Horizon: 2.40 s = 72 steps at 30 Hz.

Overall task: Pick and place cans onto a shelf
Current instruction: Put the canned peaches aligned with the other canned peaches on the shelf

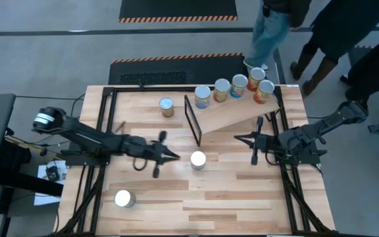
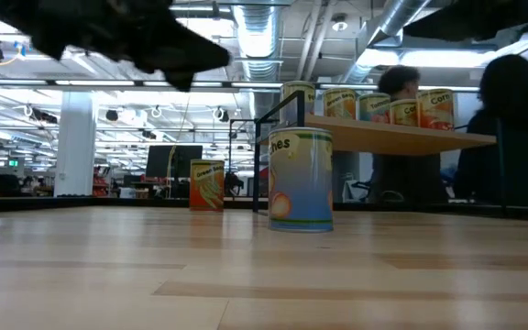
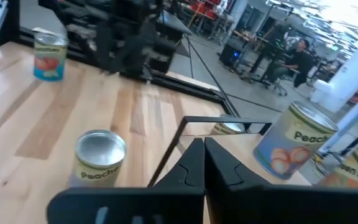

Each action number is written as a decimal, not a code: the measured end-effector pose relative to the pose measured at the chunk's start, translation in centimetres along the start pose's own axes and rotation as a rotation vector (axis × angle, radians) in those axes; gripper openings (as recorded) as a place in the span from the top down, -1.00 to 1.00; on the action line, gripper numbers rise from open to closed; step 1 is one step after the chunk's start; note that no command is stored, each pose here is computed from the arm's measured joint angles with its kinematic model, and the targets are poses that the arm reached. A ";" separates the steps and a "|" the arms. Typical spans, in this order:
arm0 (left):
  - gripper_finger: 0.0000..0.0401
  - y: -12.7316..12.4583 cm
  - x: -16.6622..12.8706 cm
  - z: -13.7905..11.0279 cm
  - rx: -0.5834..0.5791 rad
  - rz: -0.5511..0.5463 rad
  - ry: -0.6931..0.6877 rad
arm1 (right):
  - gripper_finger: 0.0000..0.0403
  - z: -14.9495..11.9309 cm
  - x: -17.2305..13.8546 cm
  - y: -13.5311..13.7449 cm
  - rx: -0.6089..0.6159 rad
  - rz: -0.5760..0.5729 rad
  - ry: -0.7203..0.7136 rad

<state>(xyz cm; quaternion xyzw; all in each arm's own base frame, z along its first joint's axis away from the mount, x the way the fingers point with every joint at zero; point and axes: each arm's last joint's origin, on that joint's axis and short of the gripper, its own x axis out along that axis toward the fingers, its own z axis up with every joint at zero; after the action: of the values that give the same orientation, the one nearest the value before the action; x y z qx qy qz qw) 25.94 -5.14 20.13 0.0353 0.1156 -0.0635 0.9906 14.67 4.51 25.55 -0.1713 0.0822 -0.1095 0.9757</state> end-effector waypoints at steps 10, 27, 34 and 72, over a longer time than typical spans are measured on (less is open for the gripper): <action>0.52 -1.2 7.0 3.2 0.083 -0.058 0.270 | 0.93 0.2 -0.3 -0.4 -0.054 -0.014 -0.018; 0.45 -2.4 11.1 0.9 0.298 0.142 0.482 | 0.94 0.1 -0.2 -1.0 -0.047 -0.051 -0.010; 0.62 -2.4 11.0 0.7 0.318 0.124 0.505 | 0.93 0.1 -0.2 -1.1 -0.046 -0.051 -0.011; 1.00 10.7 9.4 16.2 0.057 0.439 0.254 | 0.94 -0.1 -0.2 -1.0 -0.042 -0.043 0.008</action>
<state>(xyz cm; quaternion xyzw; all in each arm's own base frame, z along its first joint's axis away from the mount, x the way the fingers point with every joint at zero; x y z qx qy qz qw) 40.10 2.97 34.20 0.0952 0.2269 0.1547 0.9568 14.24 3.64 25.81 -0.1930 0.0848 -0.1295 0.9689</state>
